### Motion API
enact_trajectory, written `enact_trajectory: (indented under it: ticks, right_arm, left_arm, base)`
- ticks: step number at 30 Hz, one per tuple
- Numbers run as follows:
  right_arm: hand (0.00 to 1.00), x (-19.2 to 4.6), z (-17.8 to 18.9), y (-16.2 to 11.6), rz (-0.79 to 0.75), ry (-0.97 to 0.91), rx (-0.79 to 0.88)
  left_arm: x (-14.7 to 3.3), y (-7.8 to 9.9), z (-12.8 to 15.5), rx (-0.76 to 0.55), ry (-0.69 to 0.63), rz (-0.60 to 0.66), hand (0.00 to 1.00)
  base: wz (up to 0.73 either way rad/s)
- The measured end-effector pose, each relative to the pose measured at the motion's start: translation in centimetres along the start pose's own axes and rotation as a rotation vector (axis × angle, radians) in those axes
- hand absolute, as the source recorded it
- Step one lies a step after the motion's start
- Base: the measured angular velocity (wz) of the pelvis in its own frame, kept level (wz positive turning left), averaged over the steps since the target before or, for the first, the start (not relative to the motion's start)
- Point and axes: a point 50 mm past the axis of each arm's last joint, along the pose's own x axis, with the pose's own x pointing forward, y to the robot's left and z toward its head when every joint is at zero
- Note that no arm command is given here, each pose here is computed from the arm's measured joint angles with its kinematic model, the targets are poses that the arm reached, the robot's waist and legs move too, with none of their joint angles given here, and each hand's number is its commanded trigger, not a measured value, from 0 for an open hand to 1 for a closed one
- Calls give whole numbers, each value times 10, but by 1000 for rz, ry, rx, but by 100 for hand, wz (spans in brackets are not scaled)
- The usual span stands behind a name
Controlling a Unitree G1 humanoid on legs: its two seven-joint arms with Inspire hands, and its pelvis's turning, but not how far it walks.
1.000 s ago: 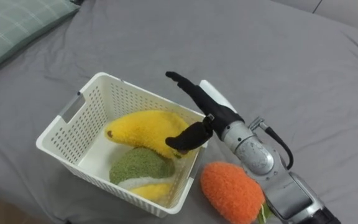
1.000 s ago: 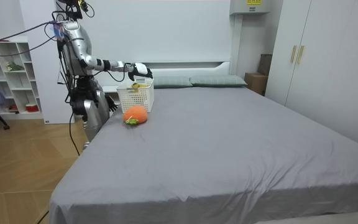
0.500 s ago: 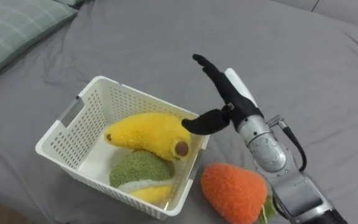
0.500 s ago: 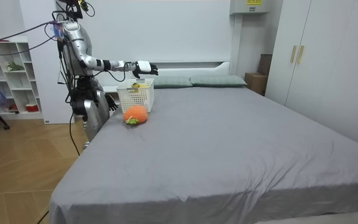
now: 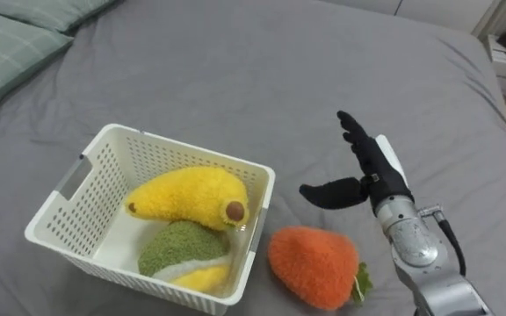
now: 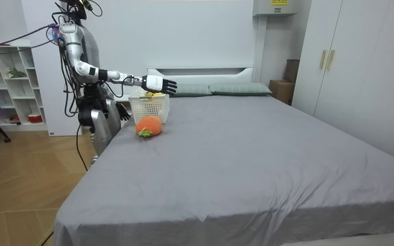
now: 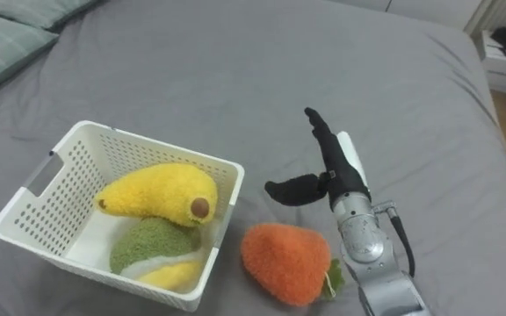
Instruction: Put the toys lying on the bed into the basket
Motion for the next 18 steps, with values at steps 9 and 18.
enact_trajectory:
  ticks: [9,18]
  right_arm:
    - [0,-8,-12,3,8,34,3]
    - [0,-26,-49,19,68,172,-14]
  left_arm:
    - [-1,-4,-2,-1,21,-5,0]
    - [-3,-8,-3,-5,26,9,0]
  base:
    - [-2]
    - [0]
